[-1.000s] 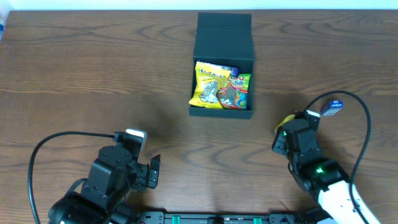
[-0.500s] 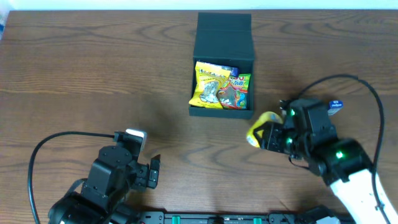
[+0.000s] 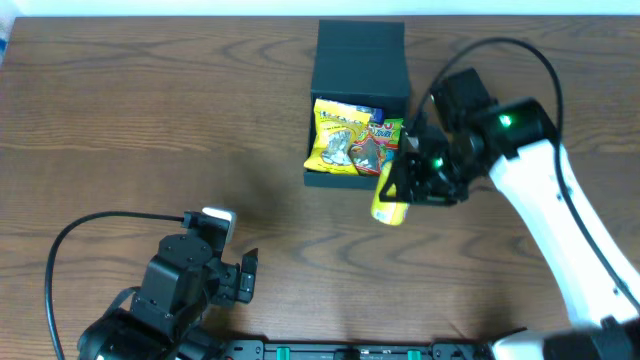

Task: Pack container
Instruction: 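Lift the Mentos tub and carry it over the black box, then lower the Mentos tub into the box beside the Hacks bag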

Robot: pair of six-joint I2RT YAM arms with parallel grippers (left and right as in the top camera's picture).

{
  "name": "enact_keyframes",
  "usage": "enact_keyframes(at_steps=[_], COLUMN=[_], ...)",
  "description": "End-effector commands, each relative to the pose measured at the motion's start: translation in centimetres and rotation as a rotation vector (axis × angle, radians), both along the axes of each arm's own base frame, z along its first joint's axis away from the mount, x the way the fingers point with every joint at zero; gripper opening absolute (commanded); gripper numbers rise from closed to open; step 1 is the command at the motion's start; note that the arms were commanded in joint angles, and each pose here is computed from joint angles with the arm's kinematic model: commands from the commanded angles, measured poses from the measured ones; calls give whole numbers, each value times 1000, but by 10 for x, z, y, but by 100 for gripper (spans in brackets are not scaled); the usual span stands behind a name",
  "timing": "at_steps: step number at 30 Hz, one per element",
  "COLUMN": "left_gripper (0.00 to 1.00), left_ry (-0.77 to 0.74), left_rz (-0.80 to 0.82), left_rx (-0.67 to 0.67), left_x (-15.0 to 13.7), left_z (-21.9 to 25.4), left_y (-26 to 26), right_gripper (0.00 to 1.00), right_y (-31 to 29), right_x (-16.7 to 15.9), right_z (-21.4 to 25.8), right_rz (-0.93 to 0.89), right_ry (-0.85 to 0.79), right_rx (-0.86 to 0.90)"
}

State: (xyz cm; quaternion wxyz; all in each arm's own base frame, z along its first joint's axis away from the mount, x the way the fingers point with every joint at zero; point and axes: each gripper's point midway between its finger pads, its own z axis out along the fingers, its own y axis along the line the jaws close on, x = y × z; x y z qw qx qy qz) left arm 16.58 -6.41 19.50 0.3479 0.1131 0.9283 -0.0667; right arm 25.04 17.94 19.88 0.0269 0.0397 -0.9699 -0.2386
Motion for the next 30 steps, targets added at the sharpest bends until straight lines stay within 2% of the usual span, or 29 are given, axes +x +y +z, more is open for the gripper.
enact_keyframes(at_steps=[1, 16, 27, 30], left_gripper=[96, 95, 96, 96], left_ry=[-2, -2, -2, -2], left_rz=[-2, -2, -3, -2], left_rx=[7, 7, 7, 7], left_x=[0, 0, 0, 0], left_z=[0, 0, 0, 0], left_y=[1, 1, 1, 1], right_gripper=[1, 1, 1, 1], right_y=[-1, -11, -11, -22], right_x=[21, 96, 121, 125], right_z=[6, -47, -64, -69], right_rz=[77, 78, 64, 39], right_ry=[-33, 67, 56, 51], right_rx=[30, 0, -3, -72])
